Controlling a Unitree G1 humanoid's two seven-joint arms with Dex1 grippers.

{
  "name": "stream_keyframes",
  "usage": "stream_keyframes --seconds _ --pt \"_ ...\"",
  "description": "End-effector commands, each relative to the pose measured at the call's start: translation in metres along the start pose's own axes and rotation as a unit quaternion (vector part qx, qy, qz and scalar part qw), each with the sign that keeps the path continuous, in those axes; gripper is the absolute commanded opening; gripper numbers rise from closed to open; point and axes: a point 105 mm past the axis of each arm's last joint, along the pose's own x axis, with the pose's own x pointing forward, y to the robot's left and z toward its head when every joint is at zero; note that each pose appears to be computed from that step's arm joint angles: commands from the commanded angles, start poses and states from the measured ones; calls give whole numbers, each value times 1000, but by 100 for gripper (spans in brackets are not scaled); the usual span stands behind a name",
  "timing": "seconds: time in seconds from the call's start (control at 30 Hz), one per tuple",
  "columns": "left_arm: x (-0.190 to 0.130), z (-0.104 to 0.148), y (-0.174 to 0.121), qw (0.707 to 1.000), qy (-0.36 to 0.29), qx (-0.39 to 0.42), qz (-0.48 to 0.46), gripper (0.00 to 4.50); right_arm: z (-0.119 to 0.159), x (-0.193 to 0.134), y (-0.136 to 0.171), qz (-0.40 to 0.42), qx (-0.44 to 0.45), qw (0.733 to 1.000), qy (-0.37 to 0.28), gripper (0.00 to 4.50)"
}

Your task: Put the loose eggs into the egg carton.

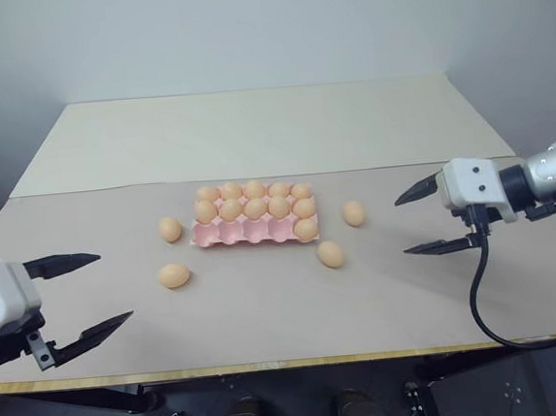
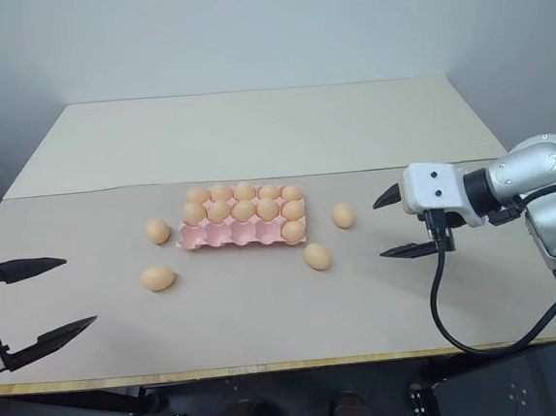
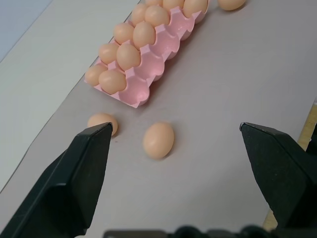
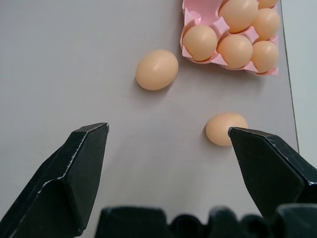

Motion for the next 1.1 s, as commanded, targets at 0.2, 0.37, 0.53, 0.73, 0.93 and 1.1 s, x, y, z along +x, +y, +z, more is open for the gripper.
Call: stream_keyframes --seconds 0.2,0.37,0.53,0.73,0.93,1.1 --pt "-3 7 9 999 -5 2 33 448 7 -9 -5 -17 -14 1000 -3 450" --pt "-2 6 8 1000 -4 7 29 448 7 -10 -5 -18 -14 1000 -2 450" --pt "-1 5 8 1000 0 13 18 448 6 -10 -5 -24 -11 1000 -3 450" --pt "1 8 5 1000 -10 14 2 448 -1 -8 -17 -63 4 998 9 450" --pt "7 7 -4 999 -18 1 -38 448 -14 -2 -42 -127 27 991 20 450" --pt "14 5 -3 998 -21 2 -53 448 -21 23 -60 -147 55 988 -2 450"
